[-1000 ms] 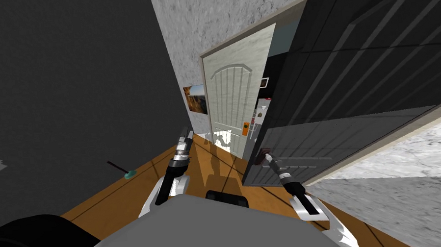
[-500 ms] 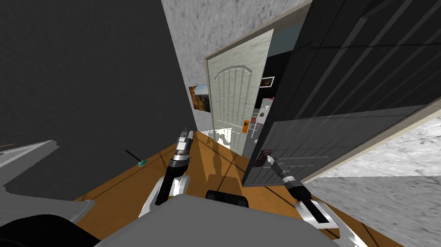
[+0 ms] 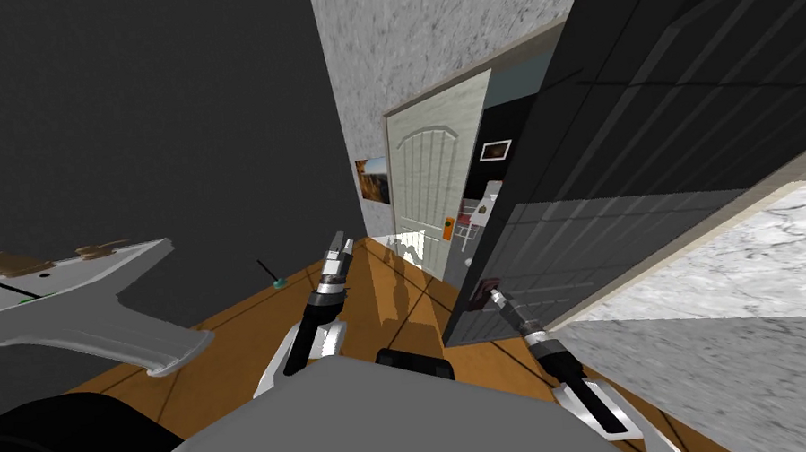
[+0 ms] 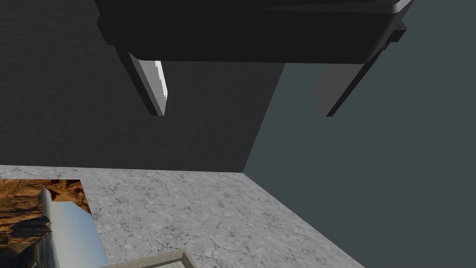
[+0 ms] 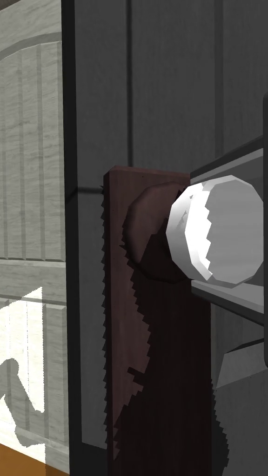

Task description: Pull the door open

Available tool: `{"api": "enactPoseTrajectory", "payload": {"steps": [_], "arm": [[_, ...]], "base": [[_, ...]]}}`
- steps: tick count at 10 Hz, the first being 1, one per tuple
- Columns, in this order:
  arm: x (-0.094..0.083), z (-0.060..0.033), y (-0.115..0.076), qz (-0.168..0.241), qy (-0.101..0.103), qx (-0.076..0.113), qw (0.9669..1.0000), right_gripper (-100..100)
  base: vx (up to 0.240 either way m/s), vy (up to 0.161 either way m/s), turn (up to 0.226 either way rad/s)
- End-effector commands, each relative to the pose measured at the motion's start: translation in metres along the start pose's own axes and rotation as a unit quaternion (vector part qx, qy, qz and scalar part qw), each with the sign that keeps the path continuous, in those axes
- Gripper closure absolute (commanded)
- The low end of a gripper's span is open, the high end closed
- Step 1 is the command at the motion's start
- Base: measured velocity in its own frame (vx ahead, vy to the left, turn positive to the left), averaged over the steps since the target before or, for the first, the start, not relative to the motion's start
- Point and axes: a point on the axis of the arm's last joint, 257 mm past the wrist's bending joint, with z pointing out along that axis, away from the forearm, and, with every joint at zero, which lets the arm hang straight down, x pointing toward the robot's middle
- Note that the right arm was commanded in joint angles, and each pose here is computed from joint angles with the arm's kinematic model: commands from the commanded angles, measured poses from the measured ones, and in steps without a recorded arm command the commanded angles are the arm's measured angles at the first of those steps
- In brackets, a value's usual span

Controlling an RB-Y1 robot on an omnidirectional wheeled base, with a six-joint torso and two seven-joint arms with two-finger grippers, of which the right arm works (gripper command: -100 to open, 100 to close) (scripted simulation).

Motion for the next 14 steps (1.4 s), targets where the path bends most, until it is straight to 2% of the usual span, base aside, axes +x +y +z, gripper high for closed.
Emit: {"api": "enactPoseTrajectory", "payload": {"steps": [1,2,3,8,12,13,14], "arm": [[0.005,-0.0059,0.000,0.003,0.013,-0.001,0.9999,100],[0.001,-0.0035,0.000,0.001,0.006,0.000,1.0000,100],[0.002,-0.0077,-0.001,0.001,0.014,0.001,0.9999,100],[0.004,-0.0157,0.000,0.002,0.036,-0.001,0.9993,100],[0.005,-0.0213,0.000,0.003,0.051,-0.001,0.9987,100],[0.002,-0.0203,0.000,0.001,0.046,0.000,0.9989,100],[0.003,-0.0247,-0.001,0.002,0.052,0.001,0.9986,100]], "base": [[-0.180,-0.106,0.096],[-0.084,-0.050,0.016],[-0.164,-0.090,0.134],[-0.186,-0.111,0.138],[-0.180,-0.107,0.107],[-0.074,-0.056,0.025],[-0.120,-0.069,0.124]]}}
